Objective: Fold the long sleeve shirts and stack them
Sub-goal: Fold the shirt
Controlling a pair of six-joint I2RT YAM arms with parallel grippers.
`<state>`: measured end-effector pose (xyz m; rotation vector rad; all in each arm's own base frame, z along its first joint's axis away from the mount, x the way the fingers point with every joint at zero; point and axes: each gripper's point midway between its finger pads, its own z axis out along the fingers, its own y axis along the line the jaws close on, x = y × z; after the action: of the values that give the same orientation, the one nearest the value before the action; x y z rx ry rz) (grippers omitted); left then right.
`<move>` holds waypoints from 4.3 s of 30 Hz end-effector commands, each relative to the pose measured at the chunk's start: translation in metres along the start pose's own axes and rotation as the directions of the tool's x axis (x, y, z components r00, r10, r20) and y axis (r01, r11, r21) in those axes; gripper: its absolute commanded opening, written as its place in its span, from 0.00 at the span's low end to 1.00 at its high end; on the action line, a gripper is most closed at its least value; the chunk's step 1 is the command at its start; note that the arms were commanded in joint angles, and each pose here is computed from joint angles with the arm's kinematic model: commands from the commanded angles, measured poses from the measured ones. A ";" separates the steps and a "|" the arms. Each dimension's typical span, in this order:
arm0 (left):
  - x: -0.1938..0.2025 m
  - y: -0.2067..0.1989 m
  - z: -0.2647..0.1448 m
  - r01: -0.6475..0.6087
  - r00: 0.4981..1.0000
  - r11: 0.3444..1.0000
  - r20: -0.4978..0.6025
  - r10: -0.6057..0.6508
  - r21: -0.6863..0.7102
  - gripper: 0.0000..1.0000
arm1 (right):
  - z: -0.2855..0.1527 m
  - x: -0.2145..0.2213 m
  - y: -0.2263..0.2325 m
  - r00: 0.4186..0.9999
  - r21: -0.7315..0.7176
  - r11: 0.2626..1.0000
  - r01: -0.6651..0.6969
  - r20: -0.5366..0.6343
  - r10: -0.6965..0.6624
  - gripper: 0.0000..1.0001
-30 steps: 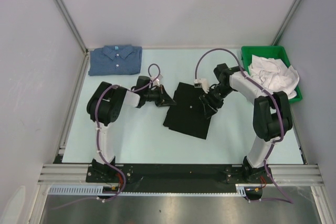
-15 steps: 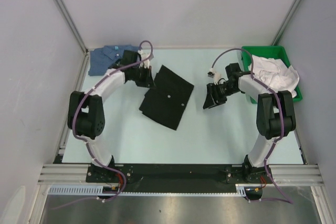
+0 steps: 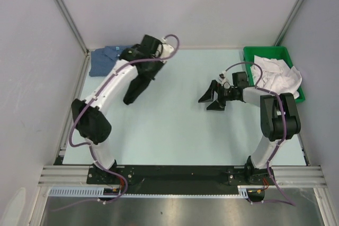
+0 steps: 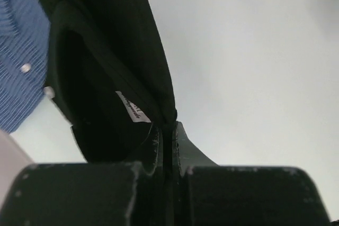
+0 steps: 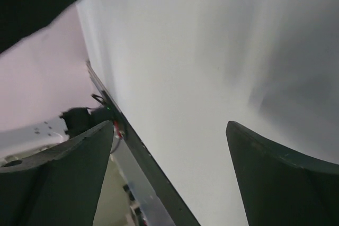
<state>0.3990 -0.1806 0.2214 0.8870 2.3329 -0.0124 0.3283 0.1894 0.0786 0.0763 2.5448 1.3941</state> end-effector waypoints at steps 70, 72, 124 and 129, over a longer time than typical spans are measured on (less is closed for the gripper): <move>0.126 -0.129 0.126 0.676 0.693 0.329 -0.416 -0.590 0.660 0.00 | 0.066 -0.045 -0.074 0.944 0.149 0.970 0.190 -0.301 -0.138 0.06; 0.134 -0.138 0.109 0.683 0.687 0.323 -0.425 -0.590 0.656 0.00 | 0.065 -0.045 -0.072 0.948 0.117 0.981 0.155 -0.296 -0.115 0.23; 0.115 -0.053 0.123 0.510 0.826 0.573 -0.178 -0.535 0.642 0.53 | -0.030 -0.035 -0.028 0.983 0.089 0.986 0.139 -0.133 -0.126 0.69; 0.141 -0.094 0.116 0.536 0.827 0.540 -0.274 -0.492 0.649 0.14 | -0.023 0.004 -0.041 0.983 0.088 0.993 0.079 -0.169 -0.064 0.68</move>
<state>0.3626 -0.1787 0.0361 0.4037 2.5453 -1.1424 0.3326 0.1363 0.0506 -0.1256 2.7625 1.2229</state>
